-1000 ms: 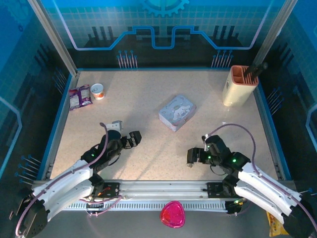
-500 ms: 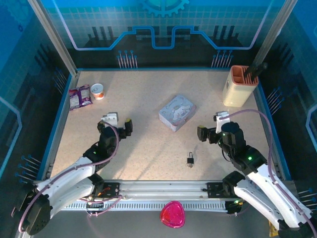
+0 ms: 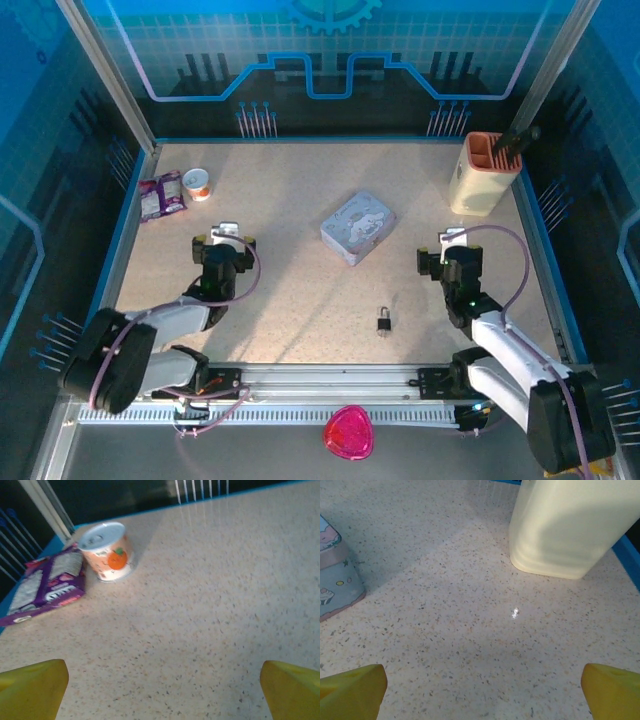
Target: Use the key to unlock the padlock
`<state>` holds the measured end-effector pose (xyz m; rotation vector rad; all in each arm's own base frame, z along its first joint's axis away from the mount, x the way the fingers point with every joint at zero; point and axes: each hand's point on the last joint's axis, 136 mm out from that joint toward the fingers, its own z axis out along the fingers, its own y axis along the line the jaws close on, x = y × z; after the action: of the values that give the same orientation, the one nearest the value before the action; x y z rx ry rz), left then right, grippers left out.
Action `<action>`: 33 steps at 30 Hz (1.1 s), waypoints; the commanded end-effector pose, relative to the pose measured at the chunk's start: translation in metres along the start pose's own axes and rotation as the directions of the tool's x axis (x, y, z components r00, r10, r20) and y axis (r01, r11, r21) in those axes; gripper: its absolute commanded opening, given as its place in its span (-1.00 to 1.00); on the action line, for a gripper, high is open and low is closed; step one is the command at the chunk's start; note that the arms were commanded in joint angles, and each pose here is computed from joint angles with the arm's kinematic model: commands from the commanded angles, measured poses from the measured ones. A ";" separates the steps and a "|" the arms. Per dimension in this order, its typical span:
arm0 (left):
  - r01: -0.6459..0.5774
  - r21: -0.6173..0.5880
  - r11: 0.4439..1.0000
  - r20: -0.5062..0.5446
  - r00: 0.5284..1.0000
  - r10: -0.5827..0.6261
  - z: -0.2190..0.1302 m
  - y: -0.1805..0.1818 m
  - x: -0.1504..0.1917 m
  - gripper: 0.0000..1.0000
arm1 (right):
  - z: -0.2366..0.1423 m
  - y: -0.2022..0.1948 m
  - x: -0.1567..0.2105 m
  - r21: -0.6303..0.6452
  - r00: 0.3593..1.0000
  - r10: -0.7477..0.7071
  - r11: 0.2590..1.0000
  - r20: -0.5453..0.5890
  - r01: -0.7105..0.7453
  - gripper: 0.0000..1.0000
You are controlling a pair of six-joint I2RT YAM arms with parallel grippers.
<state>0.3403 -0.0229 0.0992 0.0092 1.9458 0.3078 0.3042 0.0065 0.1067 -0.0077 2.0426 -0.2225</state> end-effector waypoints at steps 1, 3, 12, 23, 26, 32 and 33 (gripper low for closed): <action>0.023 0.098 0.995 0.152 0.988 -0.038 0.010 -0.014 -0.040 0.99 | 0.005 0.003 -0.037 -0.024 0.980 0.038 0.999 0.195 -0.034 0.99; 0.019 0.132 0.991 0.165 0.985 -0.041 0.018 -0.017 -0.041 0.98 | 0.011 0.001 -0.038 -0.002 0.974 0.031 1.000 0.225 -0.031 0.99; 0.224 0.124 0.967 0.086 0.968 -0.235 0.046 0.018 -0.014 0.98 | 0.028 0.008 -0.053 -0.119 0.946 0.052 0.993 0.319 -0.014 0.99; 0.251 0.056 0.966 0.065 0.965 -0.255 0.057 0.030 -0.015 0.99 | 0.082 0.013 -0.037 -0.134 0.982 0.084 0.989 0.171 -0.061 0.99; 0.252 0.056 0.966 0.064 0.965 -0.255 0.058 0.030 -0.015 0.99 | 0.083 0.014 -0.038 -0.119 0.983 0.069 0.992 0.169 -0.049 0.99; 0.252 0.056 0.966 0.065 0.965 -0.256 0.058 0.030 -0.015 0.98 | 0.083 0.014 -0.038 -0.118 0.983 0.070 0.992 0.169 -0.050 0.99; 0.252 0.055 0.966 0.064 0.965 -0.255 0.058 0.030 -0.015 0.99 | 0.083 0.014 -0.038 -0.117 0.983 0.067 0.992 0.168 -0.048 0.99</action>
<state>0.3901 0.0129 0.0930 -0.1751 1.8775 0.0987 0.3925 0.0106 0.0949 -0.0328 1.8943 -0.0482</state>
